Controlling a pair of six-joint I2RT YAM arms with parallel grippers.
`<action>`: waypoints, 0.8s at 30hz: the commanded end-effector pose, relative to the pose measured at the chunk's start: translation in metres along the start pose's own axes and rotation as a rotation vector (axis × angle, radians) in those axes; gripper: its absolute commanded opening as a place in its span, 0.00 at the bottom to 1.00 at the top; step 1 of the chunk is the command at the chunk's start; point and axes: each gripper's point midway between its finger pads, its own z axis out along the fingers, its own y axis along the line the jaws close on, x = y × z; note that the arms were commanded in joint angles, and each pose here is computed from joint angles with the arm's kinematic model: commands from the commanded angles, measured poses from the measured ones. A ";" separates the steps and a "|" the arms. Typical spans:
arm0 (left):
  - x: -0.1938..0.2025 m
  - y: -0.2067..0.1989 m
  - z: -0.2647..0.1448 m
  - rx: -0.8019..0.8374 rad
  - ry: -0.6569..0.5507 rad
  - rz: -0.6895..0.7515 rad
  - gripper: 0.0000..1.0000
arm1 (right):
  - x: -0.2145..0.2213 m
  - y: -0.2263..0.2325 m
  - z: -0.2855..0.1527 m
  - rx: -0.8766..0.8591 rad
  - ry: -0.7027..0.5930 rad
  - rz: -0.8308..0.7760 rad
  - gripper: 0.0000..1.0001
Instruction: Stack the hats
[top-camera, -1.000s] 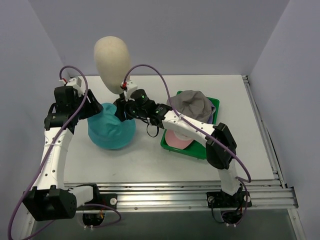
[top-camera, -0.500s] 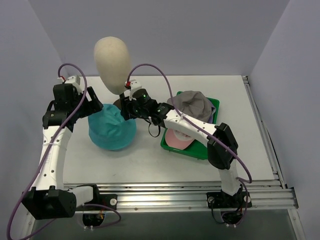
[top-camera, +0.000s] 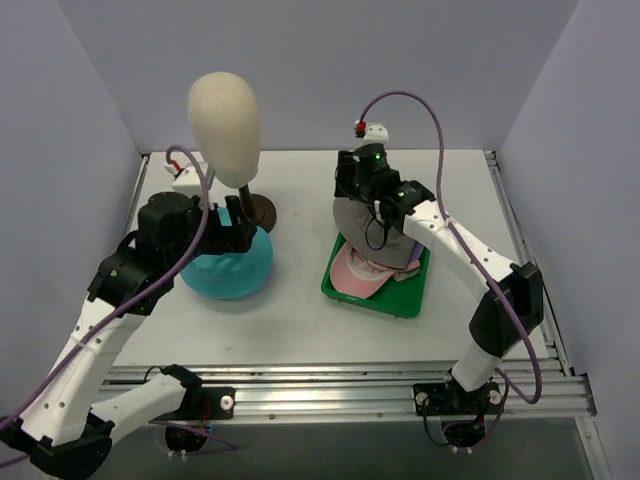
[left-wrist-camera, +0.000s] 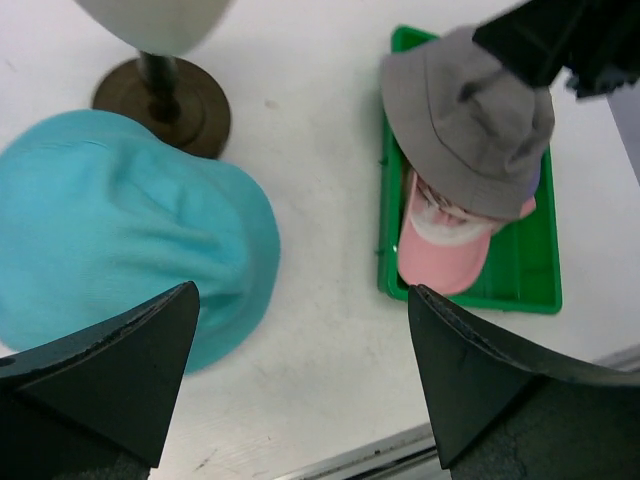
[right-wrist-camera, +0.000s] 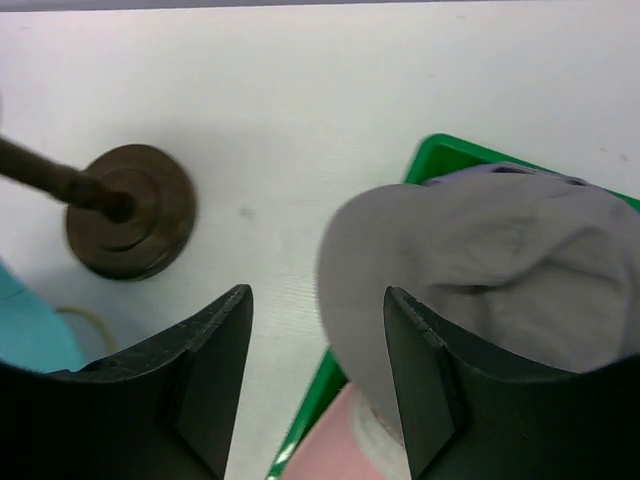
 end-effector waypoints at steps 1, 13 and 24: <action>0.020 -0.019 0.021 -0.012 0.019 0.025 0.94 | 0.014 -0.058 0.001 0.172 0.060 0.020 0.51; 0.043 -0.073 0.019 0.251 0.021 0.080 0.96 | 0.034 -0.166 0.015 0.361 0.150 0.056 0.52; 0.055 -0.075 0.014 0.286 0.040 0.069 0.98 | 0.078 -0.174 0.036 0.230 0.224 0.072 0.44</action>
